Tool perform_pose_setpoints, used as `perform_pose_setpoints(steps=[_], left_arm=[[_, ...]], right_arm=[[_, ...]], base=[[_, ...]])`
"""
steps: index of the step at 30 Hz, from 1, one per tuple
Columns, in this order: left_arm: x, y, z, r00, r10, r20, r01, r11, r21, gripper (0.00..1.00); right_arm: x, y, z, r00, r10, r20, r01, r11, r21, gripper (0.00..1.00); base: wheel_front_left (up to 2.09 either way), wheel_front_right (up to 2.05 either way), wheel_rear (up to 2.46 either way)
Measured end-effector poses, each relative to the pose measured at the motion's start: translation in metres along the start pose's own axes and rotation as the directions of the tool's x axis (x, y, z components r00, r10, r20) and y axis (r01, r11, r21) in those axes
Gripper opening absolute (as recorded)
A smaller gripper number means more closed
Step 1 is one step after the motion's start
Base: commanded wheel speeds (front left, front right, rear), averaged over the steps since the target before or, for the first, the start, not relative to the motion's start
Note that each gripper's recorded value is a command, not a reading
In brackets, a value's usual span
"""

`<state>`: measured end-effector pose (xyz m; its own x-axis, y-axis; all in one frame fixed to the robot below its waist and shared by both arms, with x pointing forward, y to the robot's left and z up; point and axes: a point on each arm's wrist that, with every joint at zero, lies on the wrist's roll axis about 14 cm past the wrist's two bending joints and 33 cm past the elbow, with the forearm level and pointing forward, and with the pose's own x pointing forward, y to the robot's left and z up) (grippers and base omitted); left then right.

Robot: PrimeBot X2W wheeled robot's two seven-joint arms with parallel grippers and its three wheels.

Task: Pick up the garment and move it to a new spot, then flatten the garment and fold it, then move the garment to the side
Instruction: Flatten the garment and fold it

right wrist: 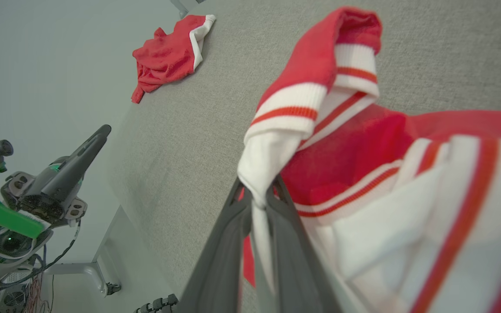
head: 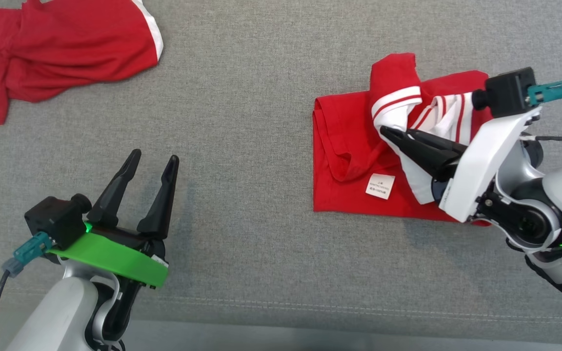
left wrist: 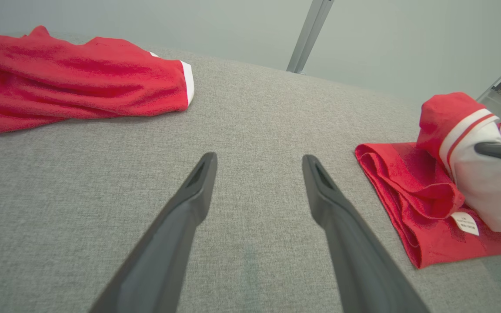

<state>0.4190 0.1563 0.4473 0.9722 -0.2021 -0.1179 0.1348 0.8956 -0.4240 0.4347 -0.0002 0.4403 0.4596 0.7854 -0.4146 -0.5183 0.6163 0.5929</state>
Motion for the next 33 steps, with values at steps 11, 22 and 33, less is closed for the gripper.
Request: perform_pose_setpoints(steps=[11,22,33], left_arm=[[0.005,0.004,0.000,1.000,0.008,0.003,-0.008,1.000,0.004,1.00],[0.006,0.007,0.003,1.000,0.003,0.009,-0.003,1.000,0.010,1.00],[0.010,0.009,0.023,0.998,0.009,0.069,-0.010,1.000,0.019,1.00]], right_arm=[[0.026,0.034,-0.004,0.998,0.069,0.012,-0.069,0.997,-0.019,1.00],[0.044,0.126,0.004,0.953,0.298,0.050,-0.294,0.954,-0.063,1.00],[0.007,0.089,0.078,0.922,0.185,0.339,-0.160,0.982,-0.102,1.00]], base=[[0.00,0.00,0.00],[0.00,0.00,0.00],[0.00,0.00,0.00]])
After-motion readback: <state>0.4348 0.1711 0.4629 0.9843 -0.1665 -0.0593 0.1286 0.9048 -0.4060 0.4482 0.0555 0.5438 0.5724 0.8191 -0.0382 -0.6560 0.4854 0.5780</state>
